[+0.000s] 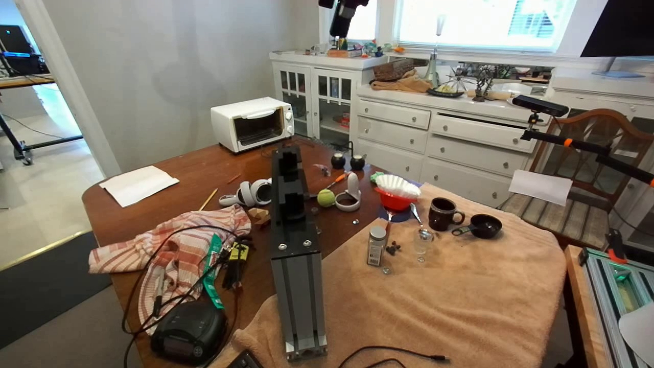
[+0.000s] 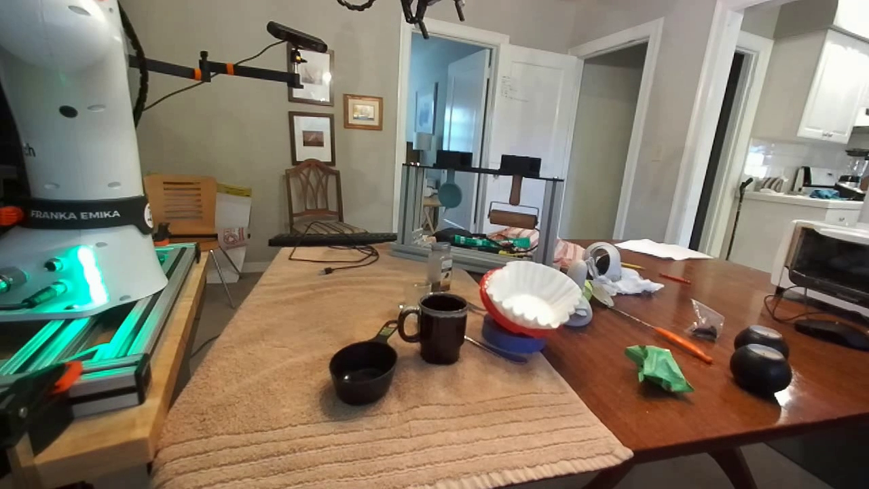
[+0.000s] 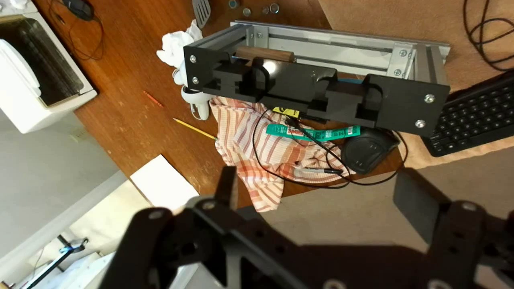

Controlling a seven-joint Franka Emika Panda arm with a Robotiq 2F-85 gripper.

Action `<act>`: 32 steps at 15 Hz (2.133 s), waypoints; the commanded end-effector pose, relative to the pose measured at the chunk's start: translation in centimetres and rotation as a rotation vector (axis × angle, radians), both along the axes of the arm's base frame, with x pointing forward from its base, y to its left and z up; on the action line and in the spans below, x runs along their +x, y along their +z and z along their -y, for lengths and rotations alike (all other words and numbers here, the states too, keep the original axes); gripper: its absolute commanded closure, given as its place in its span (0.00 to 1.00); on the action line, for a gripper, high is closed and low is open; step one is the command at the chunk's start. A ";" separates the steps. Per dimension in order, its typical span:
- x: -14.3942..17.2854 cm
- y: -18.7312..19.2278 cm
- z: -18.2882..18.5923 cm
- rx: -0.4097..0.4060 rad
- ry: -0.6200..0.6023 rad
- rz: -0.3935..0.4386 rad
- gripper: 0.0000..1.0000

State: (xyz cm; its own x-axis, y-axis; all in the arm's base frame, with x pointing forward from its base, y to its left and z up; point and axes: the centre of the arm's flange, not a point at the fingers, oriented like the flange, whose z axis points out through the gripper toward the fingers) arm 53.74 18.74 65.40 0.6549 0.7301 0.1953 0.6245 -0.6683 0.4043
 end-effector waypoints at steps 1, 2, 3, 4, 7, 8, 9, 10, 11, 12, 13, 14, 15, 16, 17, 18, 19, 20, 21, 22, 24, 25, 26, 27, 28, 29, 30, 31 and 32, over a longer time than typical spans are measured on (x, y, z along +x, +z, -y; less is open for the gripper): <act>0.1 0.0 0.0 0.001 0.000 0.001 0.00; 0.2 0.2 0.1 0.001 -0.001 0.003 0.00; 0.9 -0.5 0.0 -0.010 0.007 -0.057 0.00; 1.8 -1.3 -0.5 0.000 0.033 -0.090 0.00; 5.3 -4.7 -2.6 0.071 0.084 -0.152 0.00; 6.2 -5.9 -3.4 0.091 0.095 -0.179 0.00; 7.6 -7.4 -4.4 0.107 0.089 -0.208 0.00; 8.5 -8.5 -5.0 0.127 0.094 -0.229 0.00; 9.5 -9.9 -5.4 0.139 0.089 -0.268 0.00; 10.2 -11.1 -5.8 0.146 0.093 -0.290 0.00; 10.8 -12.4 -6.0 0.149 0.098 -0.315 0.00; 11.3 -13.5 -6.2 0.150 0.100 -0.336 0.00; 11.5 -14.9 -6.0 0.138 0.108 -0.360 0.00; 11.7 -15.7 -6.0 0.134 0.117 -0.377 0.00; 11.7 -16.8 -5.6 0.118 0.128 -0.398 0.00; 11.8 -17.8 -5.3 0.094 0.129 -0.418 0.00; 11.9 -18.7 -5.2 0.090 0.125 -0.436 0.00; 12.0 -19.5 -5.1 0.092 0.119 -0.458 0.00; 11.9 -20.4 -5.2 0.103 0.107 -0.482 0.00; 11.8 -21.2 -5.3 0.114 0.096 -0.502 0.00; 11.5 -22.8 -5.5 0.149 0.073 -0.547 0.00; 11.4 -23.5 -5.5 0.162 0.058 -0.562 0.00; 11.5 -24.1 -5.3 0.183 0.048 -0.569 0.00; 11.6 -24.4 -5.0 0.201 0.029 -0.568 0.00; 11.7 -24.6 -4.6 0.217 0.010 -0.568 0.00; 11.7 -24.2 -3.9 0.235 -0.013 -0.555 0.00; 11.6 -23.3 -3.4 0.243 -0.030 -0.534 0.00; 11.7 -24.2 -4.2 0.199 0.009 -0.552 0.00; 11.9 -23.9 -3.7 0.209 -0.003 -0.546 0.00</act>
